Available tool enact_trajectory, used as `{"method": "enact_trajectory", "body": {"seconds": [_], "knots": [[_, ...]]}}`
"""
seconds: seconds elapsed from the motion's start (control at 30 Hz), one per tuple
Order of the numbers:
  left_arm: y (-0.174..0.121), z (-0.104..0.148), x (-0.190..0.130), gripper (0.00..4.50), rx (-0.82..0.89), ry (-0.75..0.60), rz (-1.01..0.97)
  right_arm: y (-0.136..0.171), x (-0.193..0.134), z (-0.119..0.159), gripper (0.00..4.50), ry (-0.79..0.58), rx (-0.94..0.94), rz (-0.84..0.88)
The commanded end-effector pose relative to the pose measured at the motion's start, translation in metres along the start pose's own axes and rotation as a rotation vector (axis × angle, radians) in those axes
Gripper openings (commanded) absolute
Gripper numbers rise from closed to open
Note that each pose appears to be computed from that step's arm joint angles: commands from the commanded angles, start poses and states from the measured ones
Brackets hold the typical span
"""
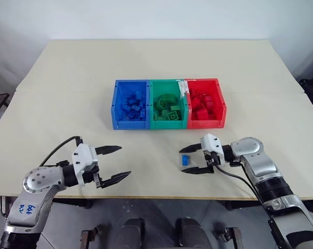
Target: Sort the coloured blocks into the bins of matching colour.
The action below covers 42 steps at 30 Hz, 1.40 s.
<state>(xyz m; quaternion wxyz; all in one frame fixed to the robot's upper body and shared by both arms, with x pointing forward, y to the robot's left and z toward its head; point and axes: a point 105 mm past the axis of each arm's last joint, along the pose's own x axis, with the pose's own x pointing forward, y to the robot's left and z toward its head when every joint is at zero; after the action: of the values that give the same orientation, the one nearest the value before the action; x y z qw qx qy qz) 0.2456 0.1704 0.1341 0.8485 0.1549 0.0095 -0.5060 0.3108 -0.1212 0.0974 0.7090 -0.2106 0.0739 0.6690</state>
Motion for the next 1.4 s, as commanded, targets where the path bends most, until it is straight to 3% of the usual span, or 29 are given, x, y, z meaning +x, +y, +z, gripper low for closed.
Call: {"method": "enact_trajectory", "body": {"seconds": [0.03,0.1,0.2,0.3,0.57,0.77,0.83,0.93,1.07,1.33,1.4], "knots": [[0.001,0.01,-0.004,4.5,0.035,-0.019,0.014,0.005,0.001,-0.007,2.11,0.016,0.022,0.013],[0.0,0.011,-0.004,4.5,0.034,-0.02,0.018,0.005,0.0,-0.007,1.46,0.012,0.022,0.012],[0.001,0.01,-0.004,4.5,0.03,-0.021,0.029,0.002,0.003,0.005,1.44,-0.038,0.027,0.0],[0.002,0.009,-0.01,4.5,0.021,-0.019,0.064,-0.009,0.014,0.043,1.44,-0.158,0.044,-0.031],[0.002,-0.004,-0.036,4.5,-0.04,-0.026,0.327,-0.069,0.079,0.149,1.44,-0.303,-0.011,-0.221],[-0.002,-0.006,-0.04,4.5,-0.05,-0.026,0.367,-0.098,0.103,0.169,1.44,-0.301,-0.039,-0.352],[-0.001,-0.005,-0.04,4.5,-0.046,-0.028,0.371,-0.102,0.105,0.174,2.2,-0.316,-0.032,-0.373],[0.001,-0.003,-0.039,4.5,-0.042,-0.032,0.372,-0.105,0.102,0.174,3.13,-0.325,-0.041,-0.383],[0.002,-0.002,-0.037,4.5,-0.042,-0.035,0.358,-0.087,0.071,0.161,4.47,-0.367,-0.084,-0.301],[0.011,-0.004,-0.04,4.5,-0.016,0.01,0.33,-0.04,-0.027,0.078,4.47,-0.306,-0.078,-0.239],[0.015,-0.006,-0.042,4.5,-0.016,0.034,0.327,-0.026,-0.063,0.043,4.47,-0.225,-0.076,-0.263]]}}
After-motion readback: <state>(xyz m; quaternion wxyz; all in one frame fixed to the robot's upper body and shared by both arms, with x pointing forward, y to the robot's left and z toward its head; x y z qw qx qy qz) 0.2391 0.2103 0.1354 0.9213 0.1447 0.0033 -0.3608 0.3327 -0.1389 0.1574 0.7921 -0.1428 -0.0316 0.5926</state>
